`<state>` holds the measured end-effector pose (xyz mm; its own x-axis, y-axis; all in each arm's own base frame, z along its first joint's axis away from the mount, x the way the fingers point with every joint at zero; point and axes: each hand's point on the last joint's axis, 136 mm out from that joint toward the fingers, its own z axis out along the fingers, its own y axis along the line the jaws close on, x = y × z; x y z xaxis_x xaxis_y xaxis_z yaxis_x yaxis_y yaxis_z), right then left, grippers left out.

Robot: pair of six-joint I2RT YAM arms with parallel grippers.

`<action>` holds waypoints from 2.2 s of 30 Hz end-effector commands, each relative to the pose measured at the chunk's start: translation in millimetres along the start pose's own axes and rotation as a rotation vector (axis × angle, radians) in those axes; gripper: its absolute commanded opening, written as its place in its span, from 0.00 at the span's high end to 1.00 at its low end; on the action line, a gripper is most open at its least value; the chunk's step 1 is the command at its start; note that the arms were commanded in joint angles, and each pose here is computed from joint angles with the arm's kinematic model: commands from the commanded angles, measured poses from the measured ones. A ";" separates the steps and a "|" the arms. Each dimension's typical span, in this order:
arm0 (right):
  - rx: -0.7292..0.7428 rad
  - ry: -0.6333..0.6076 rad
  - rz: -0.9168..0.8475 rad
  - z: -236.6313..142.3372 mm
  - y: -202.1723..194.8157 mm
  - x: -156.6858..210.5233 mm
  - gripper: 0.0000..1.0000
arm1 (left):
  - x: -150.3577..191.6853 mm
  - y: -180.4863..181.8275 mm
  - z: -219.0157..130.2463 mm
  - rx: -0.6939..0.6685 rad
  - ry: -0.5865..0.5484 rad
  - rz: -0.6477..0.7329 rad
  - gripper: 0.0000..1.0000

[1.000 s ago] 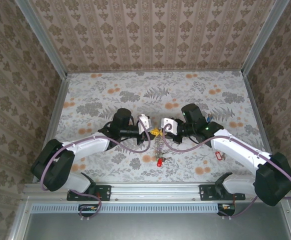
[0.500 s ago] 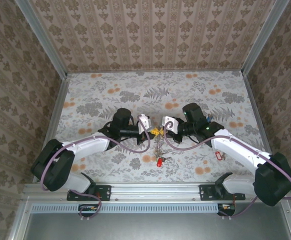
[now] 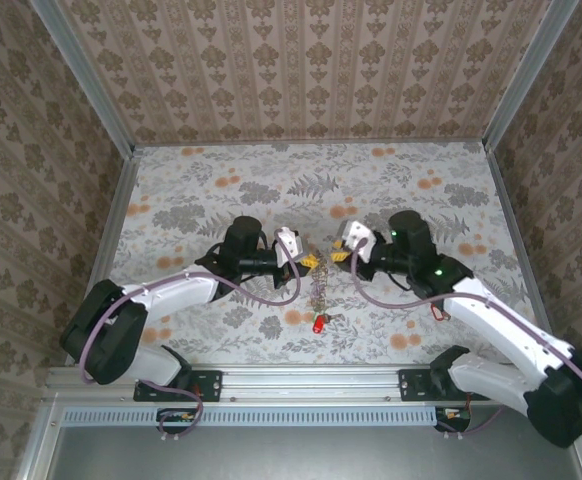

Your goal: Put the keys on the keyring

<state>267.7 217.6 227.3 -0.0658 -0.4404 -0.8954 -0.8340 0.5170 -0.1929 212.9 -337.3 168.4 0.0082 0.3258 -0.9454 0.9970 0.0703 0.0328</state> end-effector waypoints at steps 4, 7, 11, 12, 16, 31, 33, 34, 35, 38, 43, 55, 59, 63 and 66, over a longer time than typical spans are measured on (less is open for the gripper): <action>0.556 0.161 0.636 -54.7 -99.6 57.2 0.71 | -25.7 3.1 -6.5 -0.014 -0.033 0.057 1.00; 0.714 0.268 0.883 -78.9 -121.5 109.8 0.71 | -26.7 2.3 -6.8 -0.005 -0.028 0.051 1.00; 0.774 0.359 1.168 -91.6 -134.3 167.0 0.69 | -26.9 2.0 -7.5 -0.001 -0.026 0.049 1.00; 0.780 0.387 1.204 -91.5 -135.9 177.5 0.69 | -27.3 2.1 -7.8 -0.001 -0.024 0.049 1.00; 0.816 0.483 1.211 -85.2 -148.0 206.2 0.65 | -26.9 1.0 -9.8 0.003 -0.016 0.044 1.00; 0.877 0.661 1.217 -53.2 -230.3 262.4 0.65 | -30.9 2.3 -12.9 0.002 -0.034 0.038 1.00; 0.862 0.687 1.225 -48.1 -233.8 268.7 0.66 | -30.2 2.8 -11.7 0.003 -0.035 0.035 1.00; 0.851 0.699 1.228 -44.8 -234.6 271.9 0.67 | -29.8 3.0 -11.2 0.005 -0.036 0.034 1.00; 0.850 0.707 1.230 -43.1 -235.4 274.4 0.68 | -30.0 3.2 -10.9 0.006 -0.037 0.034 1.00; 0.849 0.731 1.242 -40.4 -236.9 280.7 0.69 | -30.2 3.8 -9.7 0.011 -0.038 0.033 1.00; 0.869 0.768 1.221 -43.0 -238.4 288.0 0.68 | -30.2 5.6 -9.5 0.011 -0.037 0.031 1.00; 0.767 0.771 1.231 -33.3 -236.2 295.6 0.73 | -30.5 6.1 -10.6 0.013 -0.036 0.028 1.00; 0.725 0.760 1.239 -30.9 -230.4 289.7 0.78 | -30.2 6.4 -10.6 0.013 -0.032 0.027 1.00; 0.720 0.758 1.238 -32.6 -226.8 287.3 0.79 | -30.5 7.6 -11.0 0.009 -0.031 0.028 1.00; 0.734 0.765 1.224 -37.8 -225.7 286.4 0.77 | -31.6 7.5 -11.5 0.010 -0.032 0.028 1.00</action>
<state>424.1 -55.0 19.7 -0.8828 0.3640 -0.2970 0.3477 0.9313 0.1081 215.4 -331.6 182.5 -0.0055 0.3372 -0.9414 0.9973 0.0712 0.0197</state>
